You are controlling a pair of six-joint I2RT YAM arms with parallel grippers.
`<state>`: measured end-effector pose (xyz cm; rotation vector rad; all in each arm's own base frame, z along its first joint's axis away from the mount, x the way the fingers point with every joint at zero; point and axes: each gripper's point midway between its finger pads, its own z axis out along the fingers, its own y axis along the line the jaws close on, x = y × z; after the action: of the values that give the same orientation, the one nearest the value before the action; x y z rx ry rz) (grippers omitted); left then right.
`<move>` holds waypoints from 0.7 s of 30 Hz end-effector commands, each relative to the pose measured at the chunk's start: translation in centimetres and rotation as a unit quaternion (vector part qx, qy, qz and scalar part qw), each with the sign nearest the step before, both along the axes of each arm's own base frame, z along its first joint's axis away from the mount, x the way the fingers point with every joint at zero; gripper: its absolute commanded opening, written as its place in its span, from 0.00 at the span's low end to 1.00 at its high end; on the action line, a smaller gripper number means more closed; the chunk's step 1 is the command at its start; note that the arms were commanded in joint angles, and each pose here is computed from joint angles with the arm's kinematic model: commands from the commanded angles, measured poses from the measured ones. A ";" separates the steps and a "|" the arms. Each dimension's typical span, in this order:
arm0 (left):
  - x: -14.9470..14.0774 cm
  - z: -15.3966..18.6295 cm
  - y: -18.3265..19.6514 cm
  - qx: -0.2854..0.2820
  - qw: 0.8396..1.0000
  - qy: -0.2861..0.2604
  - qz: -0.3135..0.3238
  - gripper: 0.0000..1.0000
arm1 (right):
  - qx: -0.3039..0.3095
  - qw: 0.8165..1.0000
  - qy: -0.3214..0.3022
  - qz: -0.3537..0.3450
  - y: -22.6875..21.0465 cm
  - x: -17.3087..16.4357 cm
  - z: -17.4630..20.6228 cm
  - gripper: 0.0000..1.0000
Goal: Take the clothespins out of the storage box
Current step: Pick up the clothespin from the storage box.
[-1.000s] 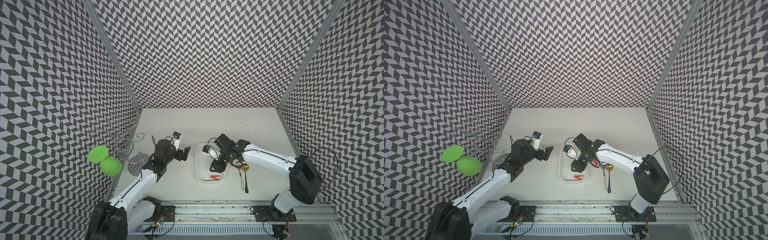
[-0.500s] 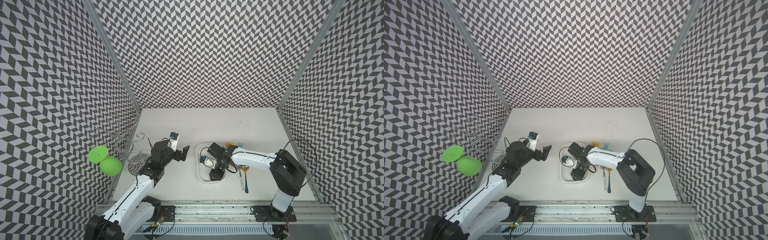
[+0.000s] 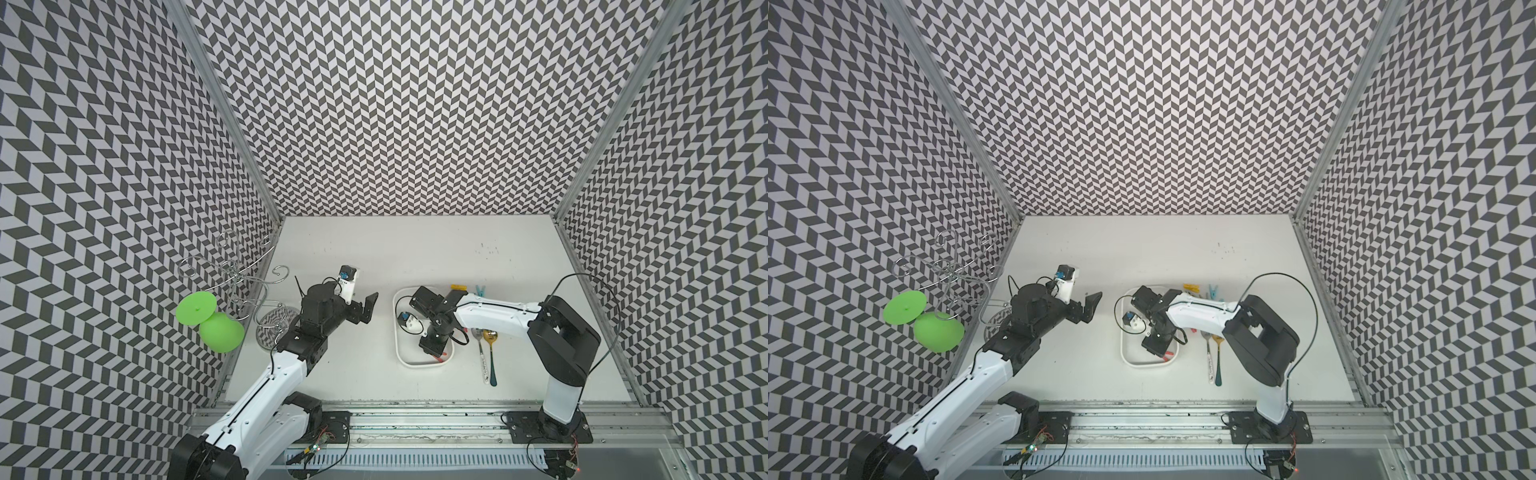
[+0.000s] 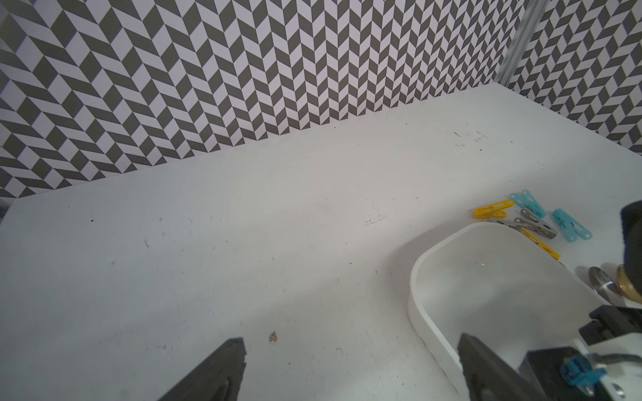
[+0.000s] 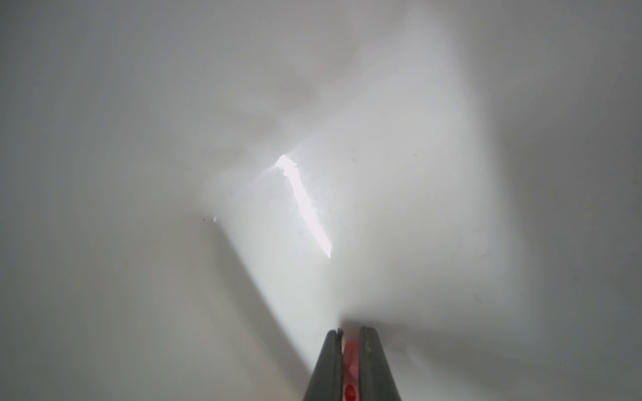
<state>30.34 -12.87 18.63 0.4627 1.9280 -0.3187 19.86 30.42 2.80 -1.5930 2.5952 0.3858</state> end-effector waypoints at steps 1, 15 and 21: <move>0.0 0.3 0.4 0.005 1.000 -0.005 0.007 0.99 | 0.016 1.000 -0.014 -0.011 0.8 1.4 1.4 0.02; 0.2 -0.1 0.6 0.010 1.000 -0.003 0.012 1.00 | 0.120 0.975 -0.069 -0.172 -1.1 10.1 10.3 0.00; 0.1 -0.3 0.6 0.009 1.000 0.000 0.013 1.00 | 0.121 0.931 -0.104 -0.328 -7.6 14.6 12.9 0.00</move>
<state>30.37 -12.61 18.39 0.4579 1.9387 -0.3008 32.64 25.24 13.65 -0.8154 2.5937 0.4615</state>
